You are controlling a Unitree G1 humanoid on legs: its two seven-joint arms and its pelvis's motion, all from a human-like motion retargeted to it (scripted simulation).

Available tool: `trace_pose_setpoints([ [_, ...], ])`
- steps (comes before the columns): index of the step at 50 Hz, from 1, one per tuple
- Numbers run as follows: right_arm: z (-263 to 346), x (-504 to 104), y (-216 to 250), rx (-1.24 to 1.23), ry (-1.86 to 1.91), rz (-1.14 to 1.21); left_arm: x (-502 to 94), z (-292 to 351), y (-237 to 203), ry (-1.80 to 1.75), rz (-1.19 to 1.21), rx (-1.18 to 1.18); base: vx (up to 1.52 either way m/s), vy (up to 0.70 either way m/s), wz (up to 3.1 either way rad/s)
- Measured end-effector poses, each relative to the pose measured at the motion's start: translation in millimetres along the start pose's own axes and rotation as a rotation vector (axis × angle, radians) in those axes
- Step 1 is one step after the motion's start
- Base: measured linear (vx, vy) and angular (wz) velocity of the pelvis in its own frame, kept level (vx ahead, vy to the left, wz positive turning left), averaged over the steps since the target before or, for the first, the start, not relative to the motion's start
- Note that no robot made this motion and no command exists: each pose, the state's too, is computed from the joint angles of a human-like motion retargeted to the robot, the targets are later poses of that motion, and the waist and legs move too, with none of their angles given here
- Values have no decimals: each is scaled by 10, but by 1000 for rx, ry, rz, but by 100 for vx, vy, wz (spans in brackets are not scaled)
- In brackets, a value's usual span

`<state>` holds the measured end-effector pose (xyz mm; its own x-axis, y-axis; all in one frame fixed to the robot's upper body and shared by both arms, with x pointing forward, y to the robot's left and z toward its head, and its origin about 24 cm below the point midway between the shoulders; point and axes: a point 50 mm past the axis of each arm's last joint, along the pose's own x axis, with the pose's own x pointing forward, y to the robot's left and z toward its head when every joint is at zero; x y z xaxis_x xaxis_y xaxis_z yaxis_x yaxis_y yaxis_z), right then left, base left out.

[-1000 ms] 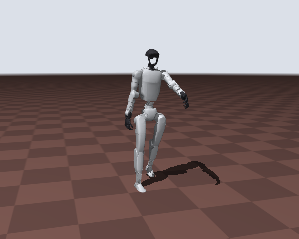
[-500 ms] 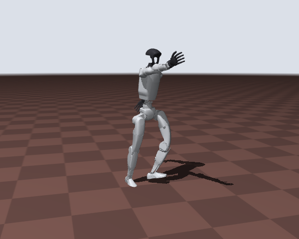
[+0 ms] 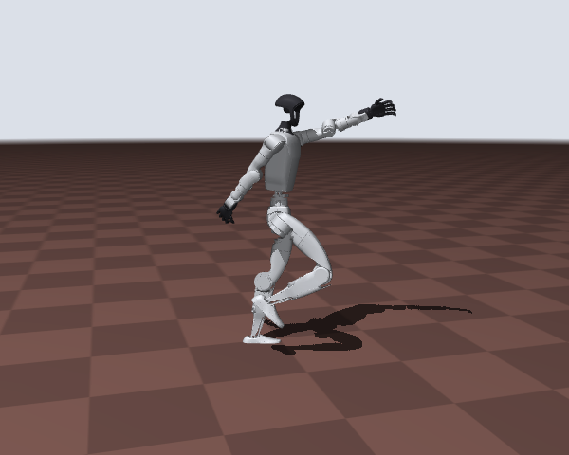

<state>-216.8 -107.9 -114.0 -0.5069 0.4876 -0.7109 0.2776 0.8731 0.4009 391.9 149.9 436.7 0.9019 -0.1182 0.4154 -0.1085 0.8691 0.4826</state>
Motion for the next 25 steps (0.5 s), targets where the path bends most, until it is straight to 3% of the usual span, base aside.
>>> trace_pose_setpoints([
  [3, -143, 26, 72, -53, 62, 65, -13, 182, 104, -24, -3, 28, 45, -12, 50],
  [6, 112, -26, -25, -154, 20, -5, 1, -8, -34, -12, -27, 8, 46, -13, 59],
  [10, 857, -291, -265, -247, -137, -216, -98, -830, -656, 82, -130, -144, 52, -15, 90],
  [13, 1608, -759, -461, -251, -310, -385, -554, -1825, -1300, 342, -273, -214, 57, -20, 0],
  [15, 2165, -1232, -536, -207, -517, -495, -1225, -2614, -1687, 605, -402, -185, 54, -23, -108],
  [17, 2731, -1875, -519, -135, -782, -577, -2342, -3380, -1907, 968, -585, -162, 43, -23, -69],
  [19, 3253, -2745, -365, -77, -1088, -654, -3642, -3780, -1936, 1322, -669, -305, 33, -17, 18],
  [22, 3711, -4215, 263, 50, -1642, -584, -5432, -3699, -1756, 1740, -582, -484, 45, -9, -54],
  [25, 3594, -5503, 1052, 145, -2133, -317, -6803, -3048, -1531, 2050, -588, -579, 50, -2, -94],
])
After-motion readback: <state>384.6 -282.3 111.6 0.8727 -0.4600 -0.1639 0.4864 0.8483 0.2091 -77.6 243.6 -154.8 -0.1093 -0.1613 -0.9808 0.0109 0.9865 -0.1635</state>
